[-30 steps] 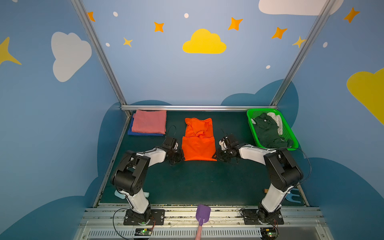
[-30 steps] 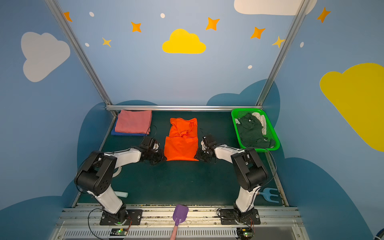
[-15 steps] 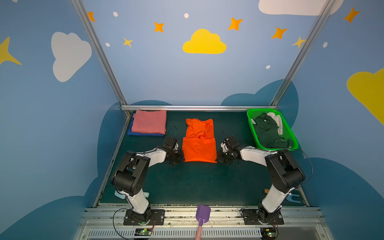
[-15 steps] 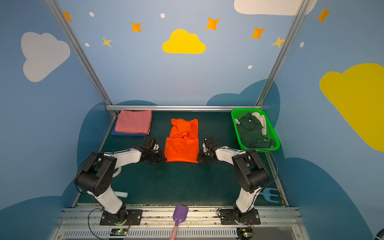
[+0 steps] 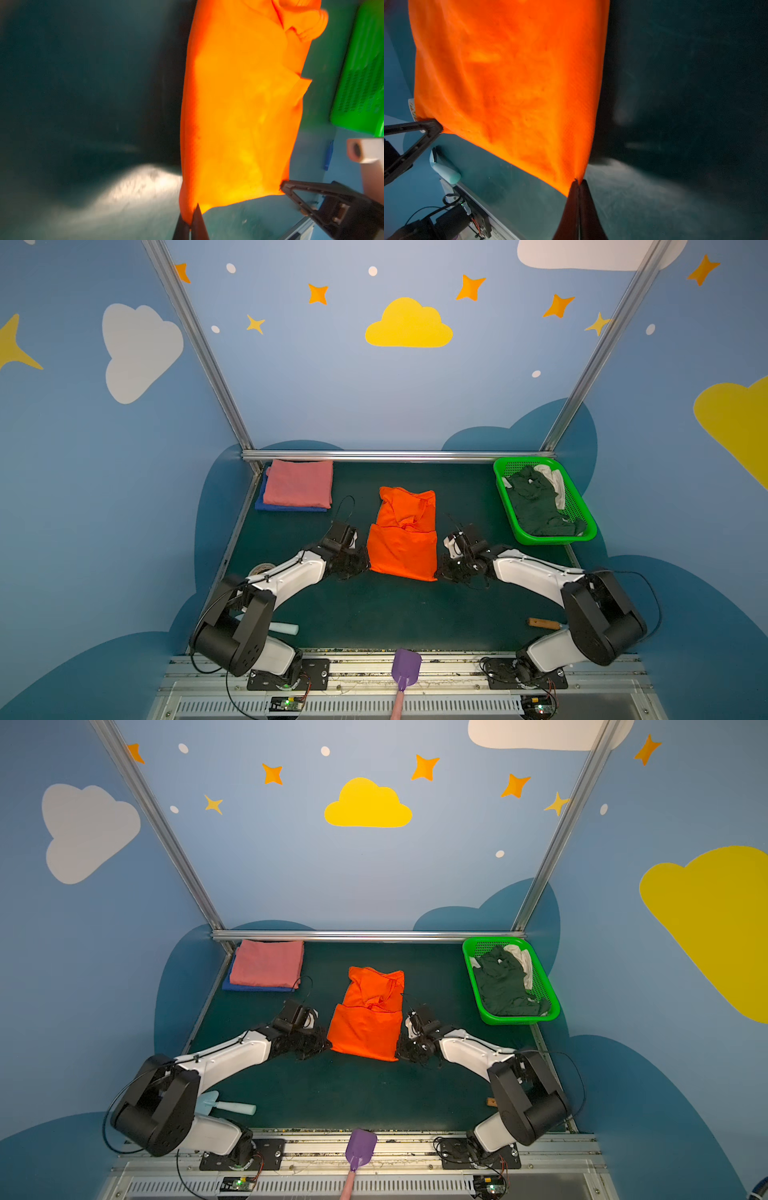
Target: Fold and stack the t-shirts
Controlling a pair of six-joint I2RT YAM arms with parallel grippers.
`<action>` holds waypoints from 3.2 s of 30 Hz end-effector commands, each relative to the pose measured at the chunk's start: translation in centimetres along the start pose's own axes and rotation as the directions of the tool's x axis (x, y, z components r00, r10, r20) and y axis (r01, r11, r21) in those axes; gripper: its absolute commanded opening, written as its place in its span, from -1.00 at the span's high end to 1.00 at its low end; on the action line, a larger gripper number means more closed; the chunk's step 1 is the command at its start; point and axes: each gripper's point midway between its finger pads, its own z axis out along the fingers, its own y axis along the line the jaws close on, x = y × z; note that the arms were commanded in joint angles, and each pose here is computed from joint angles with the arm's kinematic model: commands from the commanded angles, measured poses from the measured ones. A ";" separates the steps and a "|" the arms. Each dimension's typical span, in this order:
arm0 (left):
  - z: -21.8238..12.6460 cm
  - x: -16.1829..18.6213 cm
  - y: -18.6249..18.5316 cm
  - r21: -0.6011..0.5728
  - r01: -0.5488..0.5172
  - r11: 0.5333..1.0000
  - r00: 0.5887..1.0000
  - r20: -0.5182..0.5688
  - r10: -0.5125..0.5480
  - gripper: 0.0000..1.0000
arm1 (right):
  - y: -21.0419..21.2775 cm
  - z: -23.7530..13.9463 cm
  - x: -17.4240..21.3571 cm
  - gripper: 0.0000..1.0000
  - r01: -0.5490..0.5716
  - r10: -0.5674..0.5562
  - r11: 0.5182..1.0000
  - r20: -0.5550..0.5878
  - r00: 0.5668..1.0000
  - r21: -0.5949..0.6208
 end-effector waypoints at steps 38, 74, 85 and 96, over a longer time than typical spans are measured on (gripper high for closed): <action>-7.2 -1.7 -7.0 -0.076 -0.165 0.983 0.941 0.288 0.180 0.90 | 2.0 -10.1 -2.1 1.00 0.049 -0.064 0.997 0.258 0.964 0.063; 6.9 -26.2 -8.3 0.031 -0.185 0.982 0.971 0.162 0.178 0.82 | 1.3 0.6 -27.1 1.00 -0.024 0.037 0.993 0.113 0.993 -0.114; 8.4 -29.4 -8.7 0.077 -0.147 0.986 0.975 0.177 0.132 0.04 | 1.1 0.0 -29.7 0.12 -0.016 0.030 0.993 0.120 0.992 -0.117; 0.1 -29.8 -12.1 0.061 -0.221 0.973 0.923 0.335 0.188 -0.46 | 5.2 -7.6 -27.1 -0.10 0.109 -0.072 0.982 0.227 0.971 -0.153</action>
